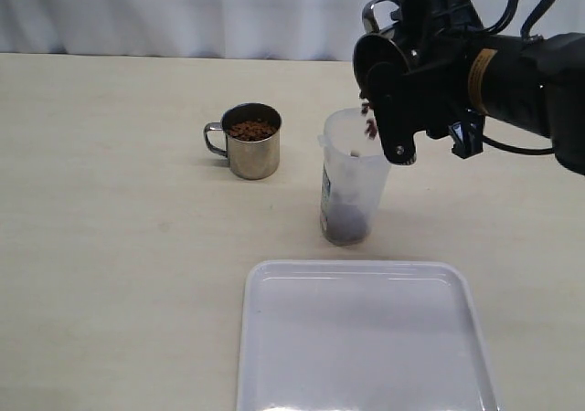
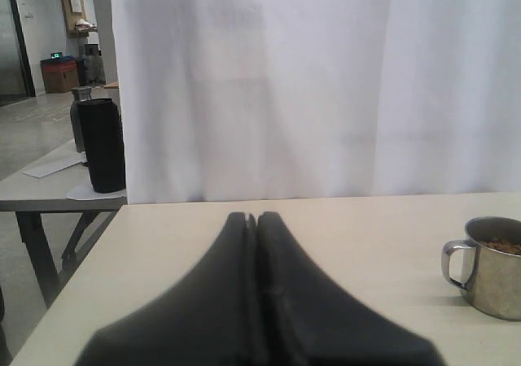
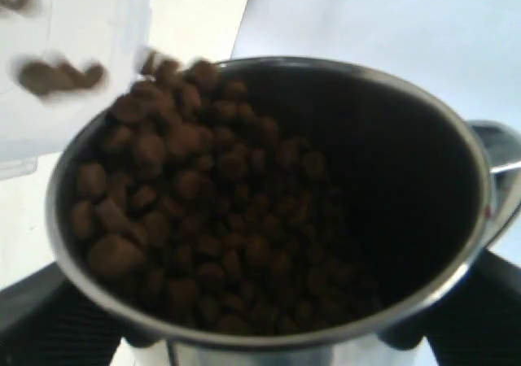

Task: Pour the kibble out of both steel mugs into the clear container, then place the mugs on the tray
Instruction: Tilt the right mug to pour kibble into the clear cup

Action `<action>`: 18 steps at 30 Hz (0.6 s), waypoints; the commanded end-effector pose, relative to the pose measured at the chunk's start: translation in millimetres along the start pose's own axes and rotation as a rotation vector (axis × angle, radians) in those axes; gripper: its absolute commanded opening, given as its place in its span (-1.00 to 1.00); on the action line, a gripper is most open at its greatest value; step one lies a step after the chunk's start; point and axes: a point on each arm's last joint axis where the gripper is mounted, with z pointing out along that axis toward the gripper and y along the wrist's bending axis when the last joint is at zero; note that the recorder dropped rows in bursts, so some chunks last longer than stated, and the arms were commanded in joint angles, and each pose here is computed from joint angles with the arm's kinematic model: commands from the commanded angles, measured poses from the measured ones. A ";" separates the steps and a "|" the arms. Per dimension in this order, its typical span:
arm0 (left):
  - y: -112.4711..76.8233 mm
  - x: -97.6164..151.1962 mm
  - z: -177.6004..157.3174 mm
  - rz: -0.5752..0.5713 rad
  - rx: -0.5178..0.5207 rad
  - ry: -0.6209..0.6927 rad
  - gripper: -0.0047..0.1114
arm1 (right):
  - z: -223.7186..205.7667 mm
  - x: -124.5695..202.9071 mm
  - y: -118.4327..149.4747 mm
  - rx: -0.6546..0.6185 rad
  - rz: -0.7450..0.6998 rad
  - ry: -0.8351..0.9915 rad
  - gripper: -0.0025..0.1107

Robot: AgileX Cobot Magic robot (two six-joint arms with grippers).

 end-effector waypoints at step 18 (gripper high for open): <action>0.2 -0.3 -0.1 -0.003 -0.005 -0.014 -0.92 | -0.8 -0.7 -5.7 0.019 -0.150 -0.006 -0.88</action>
